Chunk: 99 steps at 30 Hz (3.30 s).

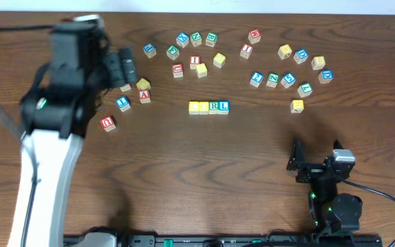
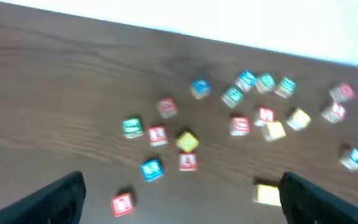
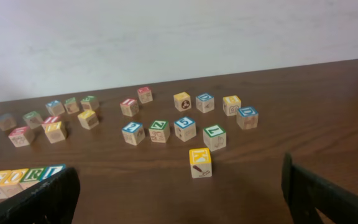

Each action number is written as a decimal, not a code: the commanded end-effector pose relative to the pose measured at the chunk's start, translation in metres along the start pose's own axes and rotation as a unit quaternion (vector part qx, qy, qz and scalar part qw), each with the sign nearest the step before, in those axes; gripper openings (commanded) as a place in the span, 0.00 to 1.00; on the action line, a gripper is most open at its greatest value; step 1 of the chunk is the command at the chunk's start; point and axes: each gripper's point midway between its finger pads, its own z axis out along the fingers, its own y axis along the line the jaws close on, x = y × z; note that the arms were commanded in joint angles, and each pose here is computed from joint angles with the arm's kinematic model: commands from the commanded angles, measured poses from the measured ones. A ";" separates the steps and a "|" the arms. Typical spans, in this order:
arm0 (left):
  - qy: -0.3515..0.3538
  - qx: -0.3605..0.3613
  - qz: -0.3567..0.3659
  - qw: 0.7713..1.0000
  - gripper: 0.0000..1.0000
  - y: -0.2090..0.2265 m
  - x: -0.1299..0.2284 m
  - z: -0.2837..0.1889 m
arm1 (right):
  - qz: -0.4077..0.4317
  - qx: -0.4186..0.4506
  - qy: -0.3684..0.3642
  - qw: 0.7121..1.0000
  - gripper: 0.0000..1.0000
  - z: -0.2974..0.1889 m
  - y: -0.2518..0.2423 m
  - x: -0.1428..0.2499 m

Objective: Spell out CORL

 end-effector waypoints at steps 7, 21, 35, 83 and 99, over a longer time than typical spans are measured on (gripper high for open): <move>-0.112 -0.039 -0.054 0.991 0.98 0.071 0.041 -0.016 | -0.007 0.000 -0.001 1.000 0.99 0.000 0.000 0.001; -0.243 -0.053 0.005 0.969 0.98 0.097 0.141 -0.013 | -0.007 0.000 -0.001 1.000 0.99 0.000 0.000 0.001; -0.276 -0.058 0.142 0.949 0.98 0.088 0.201 0.011 | -0.007 0.000 -0.001 1.000 0.99 0.000 0.000 0.001; -0.260 -0.065 0.154 0.951 0.98 0.090 0.210 0.015 | -0.007 0.000 -0.001 1.000 0.99 0.000 0.000 0.001; -0.260 -0.065 0.154 0.951 0.98 0.090 0.210 0.015 | -0.007 0.000 -0.001 1.000 0.99 0.000 0.000 0.001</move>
